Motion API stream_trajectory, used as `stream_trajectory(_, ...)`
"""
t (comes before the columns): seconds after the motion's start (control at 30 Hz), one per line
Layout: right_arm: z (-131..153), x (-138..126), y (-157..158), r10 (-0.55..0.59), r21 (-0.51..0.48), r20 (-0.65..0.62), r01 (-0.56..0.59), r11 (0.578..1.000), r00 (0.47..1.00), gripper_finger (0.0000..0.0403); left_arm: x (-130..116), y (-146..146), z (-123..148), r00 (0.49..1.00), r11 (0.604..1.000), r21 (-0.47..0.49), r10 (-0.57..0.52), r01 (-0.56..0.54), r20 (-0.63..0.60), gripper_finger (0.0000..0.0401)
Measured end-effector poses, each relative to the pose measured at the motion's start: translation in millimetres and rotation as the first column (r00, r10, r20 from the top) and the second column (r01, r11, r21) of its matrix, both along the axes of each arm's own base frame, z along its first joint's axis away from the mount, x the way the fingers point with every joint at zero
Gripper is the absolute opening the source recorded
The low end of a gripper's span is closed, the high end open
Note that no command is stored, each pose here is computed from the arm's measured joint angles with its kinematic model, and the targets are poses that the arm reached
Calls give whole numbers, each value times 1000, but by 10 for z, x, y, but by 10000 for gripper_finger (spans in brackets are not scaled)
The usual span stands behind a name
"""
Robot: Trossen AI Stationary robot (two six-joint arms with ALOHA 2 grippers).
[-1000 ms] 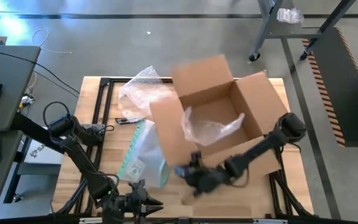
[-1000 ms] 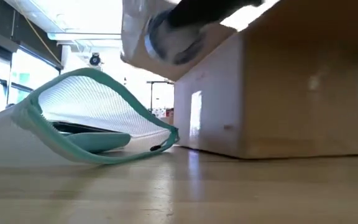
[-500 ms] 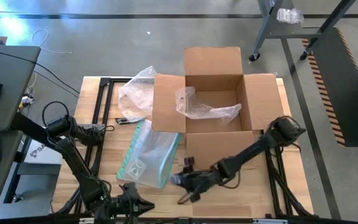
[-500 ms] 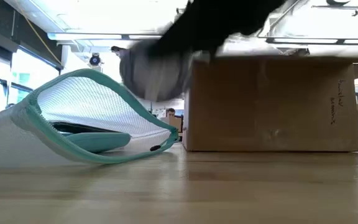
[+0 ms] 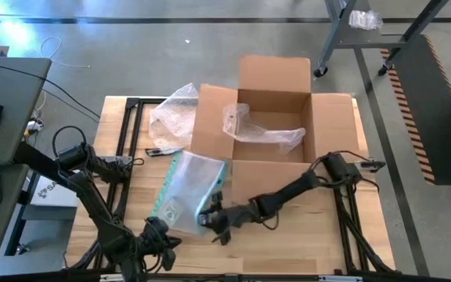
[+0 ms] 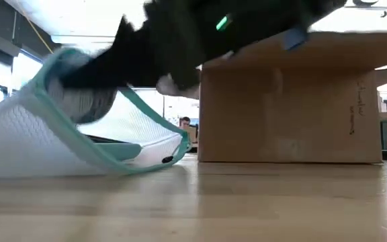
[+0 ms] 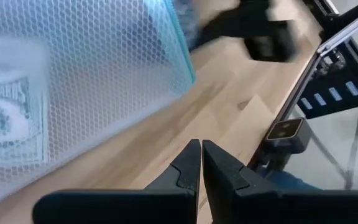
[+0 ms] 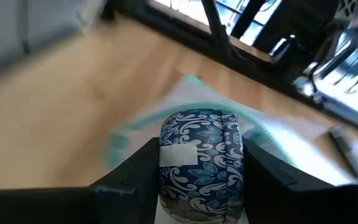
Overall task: Unpack boxes
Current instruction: Put the blue scented candle into the white zip bag
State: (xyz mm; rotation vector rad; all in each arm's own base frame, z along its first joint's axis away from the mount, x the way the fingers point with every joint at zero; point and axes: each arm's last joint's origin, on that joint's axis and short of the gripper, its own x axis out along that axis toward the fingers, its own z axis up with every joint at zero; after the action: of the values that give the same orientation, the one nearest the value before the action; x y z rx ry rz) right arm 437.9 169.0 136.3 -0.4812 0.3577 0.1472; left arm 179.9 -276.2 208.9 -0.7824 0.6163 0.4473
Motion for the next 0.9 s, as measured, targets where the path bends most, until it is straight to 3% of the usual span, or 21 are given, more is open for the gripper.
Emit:
stream_trajectory(0.2, -104, 400, -104, 61, -343, -65, -79, 936, 996, 151, 21, -17, 6, 999, 999, 6, -39, 39, -9, 0)
stream_trajectory(0.37, -159, 650, -166, -92, -519, -64, 46, 854, 994, 186, 40, -73, 23, 993, 993, -19, -114, 113, -20, 0)
stream_trajectory(0.53, -111, 857, -286, -132, -500, -29, 100, 860, 991, 233, 60, -110, 43, 987, 987, -13, -162, 162, -3, 0)
stream_trajectory(0.7, -90, 890, -362, -193, -453, -116, 121, 883, 974, 249, 65, -131, 51, 981, 981, -11, -193, 193, 0, 0)
stream_trajectory(0.9, 118, 786, -65, -244, -404, -265, 122, 906, 933, 251, 39, -130, 33, 981, 981, -6, -194, 194, -5, 0)
